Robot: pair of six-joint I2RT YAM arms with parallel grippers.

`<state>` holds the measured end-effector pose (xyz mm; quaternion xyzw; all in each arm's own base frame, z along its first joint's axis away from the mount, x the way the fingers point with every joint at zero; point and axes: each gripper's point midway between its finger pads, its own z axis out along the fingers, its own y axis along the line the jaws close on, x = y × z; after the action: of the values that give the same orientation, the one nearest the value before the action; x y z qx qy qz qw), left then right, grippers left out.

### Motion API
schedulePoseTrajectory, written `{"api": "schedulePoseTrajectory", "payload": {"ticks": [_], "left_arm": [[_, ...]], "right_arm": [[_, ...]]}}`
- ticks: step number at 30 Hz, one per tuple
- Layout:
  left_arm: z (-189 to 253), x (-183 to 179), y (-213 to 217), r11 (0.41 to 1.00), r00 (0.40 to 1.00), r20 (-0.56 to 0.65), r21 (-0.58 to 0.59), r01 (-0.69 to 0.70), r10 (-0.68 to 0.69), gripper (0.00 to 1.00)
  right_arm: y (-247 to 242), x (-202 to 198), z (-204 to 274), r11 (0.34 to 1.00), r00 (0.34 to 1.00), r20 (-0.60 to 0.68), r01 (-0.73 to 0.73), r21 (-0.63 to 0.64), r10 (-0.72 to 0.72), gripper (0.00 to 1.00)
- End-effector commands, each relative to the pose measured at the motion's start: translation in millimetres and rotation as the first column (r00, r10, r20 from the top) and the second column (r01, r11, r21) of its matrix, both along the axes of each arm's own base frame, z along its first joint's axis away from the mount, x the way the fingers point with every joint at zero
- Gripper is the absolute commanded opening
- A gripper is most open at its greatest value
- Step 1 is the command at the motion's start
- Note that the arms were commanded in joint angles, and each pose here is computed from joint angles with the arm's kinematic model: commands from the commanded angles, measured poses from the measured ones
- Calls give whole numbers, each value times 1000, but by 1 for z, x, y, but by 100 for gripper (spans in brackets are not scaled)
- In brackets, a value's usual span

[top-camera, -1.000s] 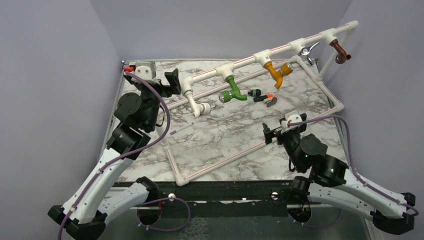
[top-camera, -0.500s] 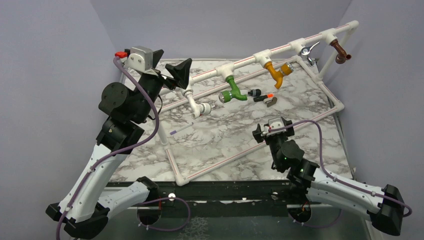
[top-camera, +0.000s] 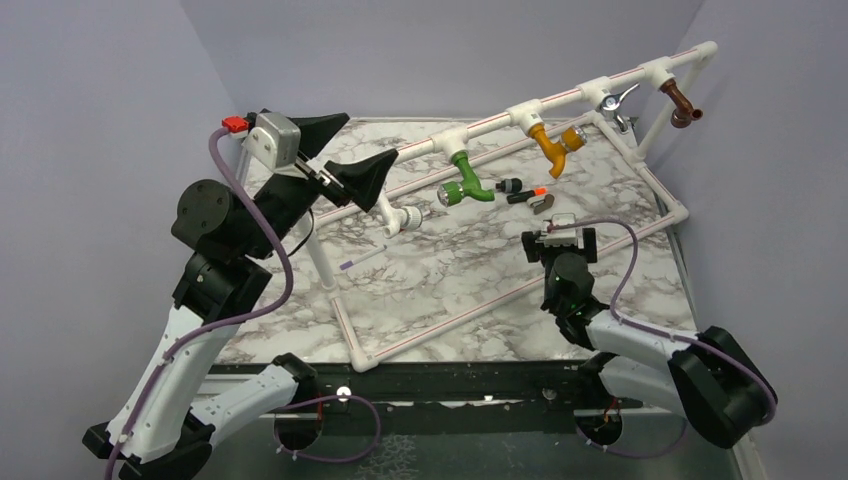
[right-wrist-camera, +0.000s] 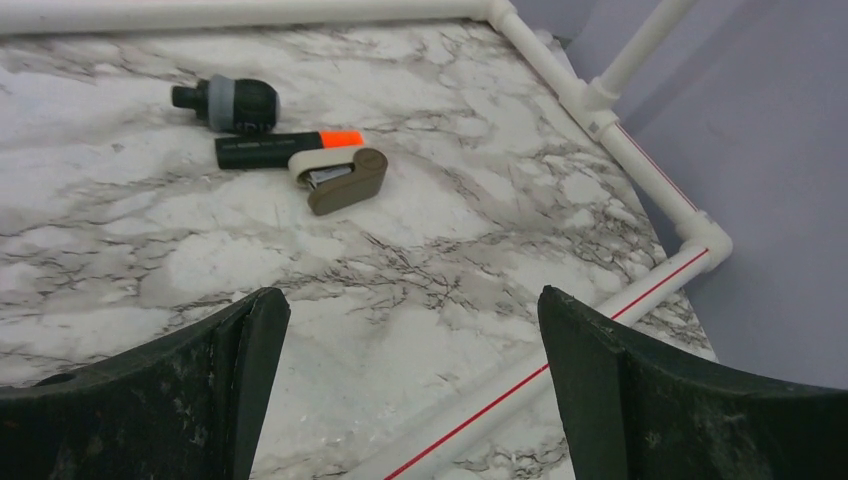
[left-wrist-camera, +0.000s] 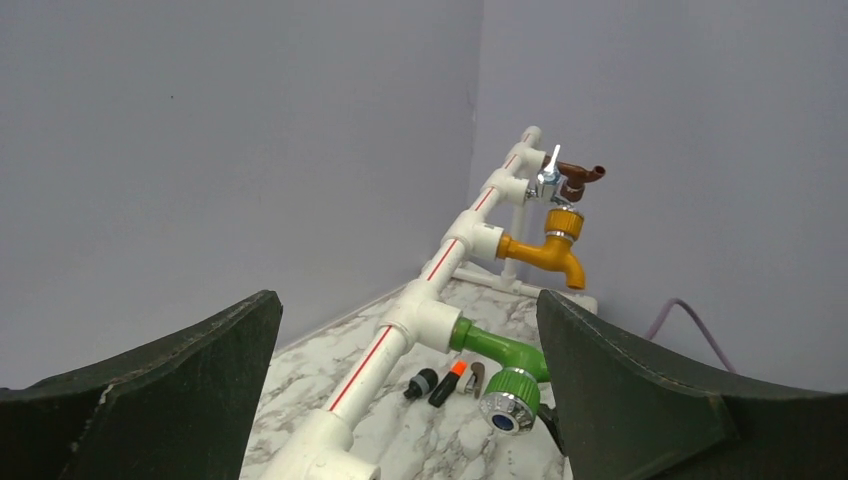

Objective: Install the water faucets

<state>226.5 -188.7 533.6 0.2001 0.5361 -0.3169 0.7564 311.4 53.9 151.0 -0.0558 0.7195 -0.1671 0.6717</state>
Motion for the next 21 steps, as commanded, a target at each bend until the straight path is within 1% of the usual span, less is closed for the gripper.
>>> {"api": "schedulePoseTrajectory", "payload": {"ticks": [1, 7, 12, 16, 18, 21], "left_arm": [[-8, -18, -3, 998, 998, -13, 13, 67, -66, 99], [-21, -20, -1, 998, 998, -17, 13, 68, -67, 99], [-30, -23, -4, 996, 996, -18, 20, 90, -89, 99], [-26, -32, -1, 995, 995, 5, 7, 104, -104, 99], [-23, -38, 1, 994, 994, 20, 0, 107, -107, 99], [-20, -45, 7, 996, 995, 40, -6, 93, -93, 99]], "right_arm": [[-8, 19, 6, 997, 996, 85, 8, 80, -14, 100], [-31, 37, -19, 982, 999, 48, 15, 191, -25, 100], [-43, 48, -30, 978, 999, 41, 19, 207, -28, 100], [-56, 54, -38, 971, 997, 61, 27, 236, -43, 100], [-55, 58, -48, 971, 999, 39, 14, 239, -24, 100], [-55, 61, -56, 972, 998, 55, 5, 235, -18, 100]]}}
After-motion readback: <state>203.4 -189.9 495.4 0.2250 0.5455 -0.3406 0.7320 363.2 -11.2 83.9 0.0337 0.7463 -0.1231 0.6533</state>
